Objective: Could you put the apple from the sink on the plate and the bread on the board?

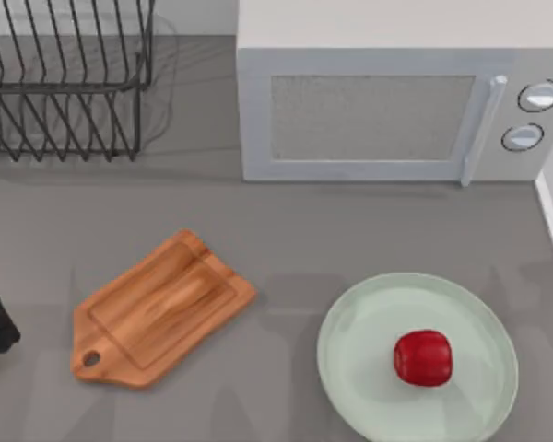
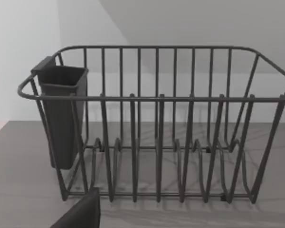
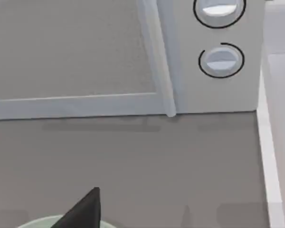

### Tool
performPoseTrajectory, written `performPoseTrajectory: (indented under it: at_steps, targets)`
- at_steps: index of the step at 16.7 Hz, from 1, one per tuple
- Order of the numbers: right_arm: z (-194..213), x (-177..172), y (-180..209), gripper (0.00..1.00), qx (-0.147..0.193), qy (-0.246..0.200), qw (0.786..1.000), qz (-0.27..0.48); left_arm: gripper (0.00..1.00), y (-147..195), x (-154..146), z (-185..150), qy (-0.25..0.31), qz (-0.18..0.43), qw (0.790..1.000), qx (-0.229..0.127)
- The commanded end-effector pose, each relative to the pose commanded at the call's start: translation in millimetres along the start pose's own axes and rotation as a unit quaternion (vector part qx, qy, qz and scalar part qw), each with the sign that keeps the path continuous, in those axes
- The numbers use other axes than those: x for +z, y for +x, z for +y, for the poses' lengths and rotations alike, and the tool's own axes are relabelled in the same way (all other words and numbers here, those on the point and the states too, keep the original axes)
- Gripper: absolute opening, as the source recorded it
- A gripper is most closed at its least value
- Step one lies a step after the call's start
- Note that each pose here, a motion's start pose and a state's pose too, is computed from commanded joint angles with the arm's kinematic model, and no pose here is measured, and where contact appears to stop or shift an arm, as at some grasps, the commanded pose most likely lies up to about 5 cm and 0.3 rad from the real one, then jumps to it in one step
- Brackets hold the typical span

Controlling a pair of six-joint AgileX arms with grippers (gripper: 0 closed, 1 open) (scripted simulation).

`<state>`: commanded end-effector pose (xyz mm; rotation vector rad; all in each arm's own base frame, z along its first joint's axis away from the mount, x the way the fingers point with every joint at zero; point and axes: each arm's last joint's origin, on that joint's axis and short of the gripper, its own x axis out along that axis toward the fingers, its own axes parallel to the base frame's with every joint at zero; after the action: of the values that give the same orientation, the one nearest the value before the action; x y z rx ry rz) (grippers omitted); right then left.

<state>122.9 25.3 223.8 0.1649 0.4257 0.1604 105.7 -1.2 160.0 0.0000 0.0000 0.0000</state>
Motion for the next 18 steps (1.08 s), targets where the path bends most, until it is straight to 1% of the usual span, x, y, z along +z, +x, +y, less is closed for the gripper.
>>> performPoseTrajectory:
  at_steps: [3, 5, 7, 9, 14, 16, 18]
  targets:
    - [-19, -32, -2, 1.00, -0.031, -0.036, 0.992, -0.114, 1.00, 0, 0, 0, 0.000, 0.000, 1.000, 0.000]
    - [-28, -49, 1, 1.00, -0.054, -0.059, 0.983, -0.166, 1.00, 0, 0, 0, 0.000, 0.000, 1.000, 0.000]
    - [-34, -58, 4, 1.00, -0.072, -0.075, 0.974, -0.199, 1.00, 0, 0, 0, 0.000, 0.000, 1.000, 0.000]
    - [-36, -61, 5, 1.00, -0.079, -0.082, 0.971, -0.211, 1.00, 0, 0, 0, 0.000, 0.000, 1.000, 0.000]
    - [-36, -61, 5, 1.00, -0.079, -0.082, 0.971, -0.211, 1.00, 0, 0, 0, 0.000, 0.000, 1.000, 0.000]
    - [-36, -61, 5, 1.00, -0.079, -0.082, 0.971, -0.211, 1.00, 0, 5, 1, 0.016, 0.015, 1.000, 0.005]
    - [-36, -61, 5, 1.00, -0.079, -0.082, 0.971, -0.211, 1.00, 2, 15, 3, 0.052, 0.048, 0.997, 0.013]
